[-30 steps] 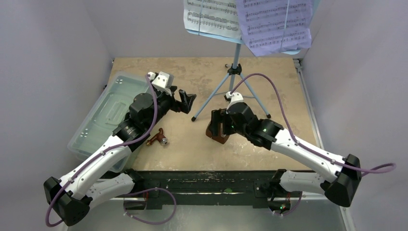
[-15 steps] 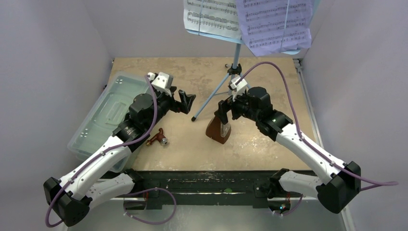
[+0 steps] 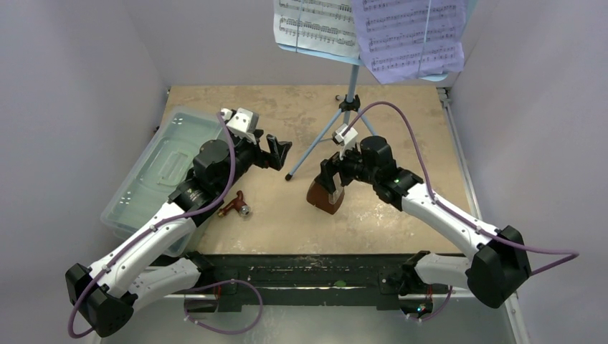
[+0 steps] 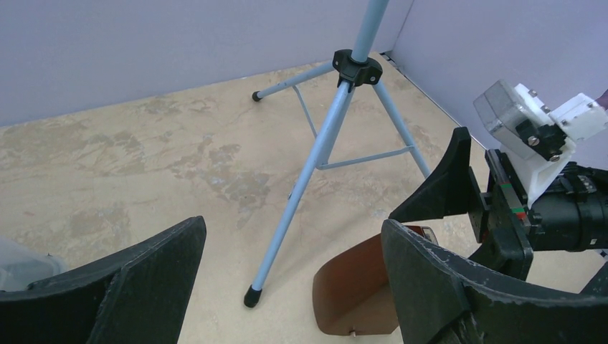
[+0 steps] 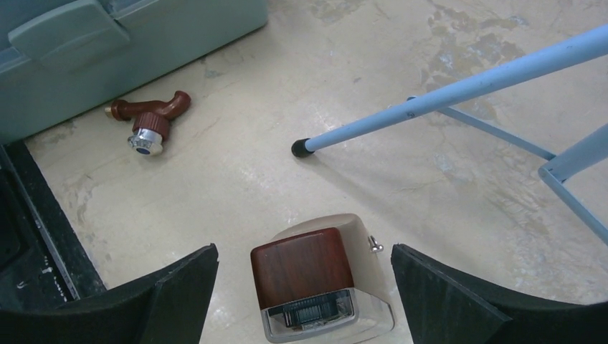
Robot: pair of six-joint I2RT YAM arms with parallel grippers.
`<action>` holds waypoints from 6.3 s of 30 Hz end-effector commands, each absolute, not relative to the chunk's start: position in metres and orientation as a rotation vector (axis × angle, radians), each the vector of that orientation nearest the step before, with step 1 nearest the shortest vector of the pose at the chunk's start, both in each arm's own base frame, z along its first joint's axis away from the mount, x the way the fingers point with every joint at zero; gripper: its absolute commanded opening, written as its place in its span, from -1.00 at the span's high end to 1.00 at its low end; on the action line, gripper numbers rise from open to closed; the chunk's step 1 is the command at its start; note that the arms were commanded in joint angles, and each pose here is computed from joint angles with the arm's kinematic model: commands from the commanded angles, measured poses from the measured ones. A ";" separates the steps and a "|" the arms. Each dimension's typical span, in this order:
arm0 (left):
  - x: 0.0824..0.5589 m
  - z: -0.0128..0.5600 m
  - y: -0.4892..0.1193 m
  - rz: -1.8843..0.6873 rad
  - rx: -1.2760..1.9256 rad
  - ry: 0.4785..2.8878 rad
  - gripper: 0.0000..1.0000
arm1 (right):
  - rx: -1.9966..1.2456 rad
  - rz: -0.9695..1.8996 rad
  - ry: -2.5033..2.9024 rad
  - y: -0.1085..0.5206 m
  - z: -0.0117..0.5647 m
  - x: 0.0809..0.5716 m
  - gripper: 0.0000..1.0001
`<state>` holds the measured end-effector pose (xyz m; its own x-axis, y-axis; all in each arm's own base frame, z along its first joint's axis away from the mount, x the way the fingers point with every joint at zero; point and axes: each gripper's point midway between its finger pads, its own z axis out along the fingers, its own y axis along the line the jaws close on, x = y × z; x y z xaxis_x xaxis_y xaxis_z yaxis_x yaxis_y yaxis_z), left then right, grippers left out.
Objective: Set up the instrument practice props
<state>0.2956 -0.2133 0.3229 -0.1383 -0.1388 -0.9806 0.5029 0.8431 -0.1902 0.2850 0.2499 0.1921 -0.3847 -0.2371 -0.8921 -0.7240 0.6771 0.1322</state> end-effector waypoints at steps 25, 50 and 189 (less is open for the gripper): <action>0.304 0.288 -0.229 -0.616 0.288 1.732 -0.92 | -0.341 0.890 2.026 0.261 0.168 0.278 0.73; 0.188 0.099 -0.278 -0.244 0.598 2.418 -1.00 | -0.047 1.095 2.187 0.278 0.180 0.282 1.00; 0.238 0.131 -0.271 -0.287 -0.407 2.571 -0.69 | -0.093 0.549 1.851 0.199 0.241 0.214 -0.98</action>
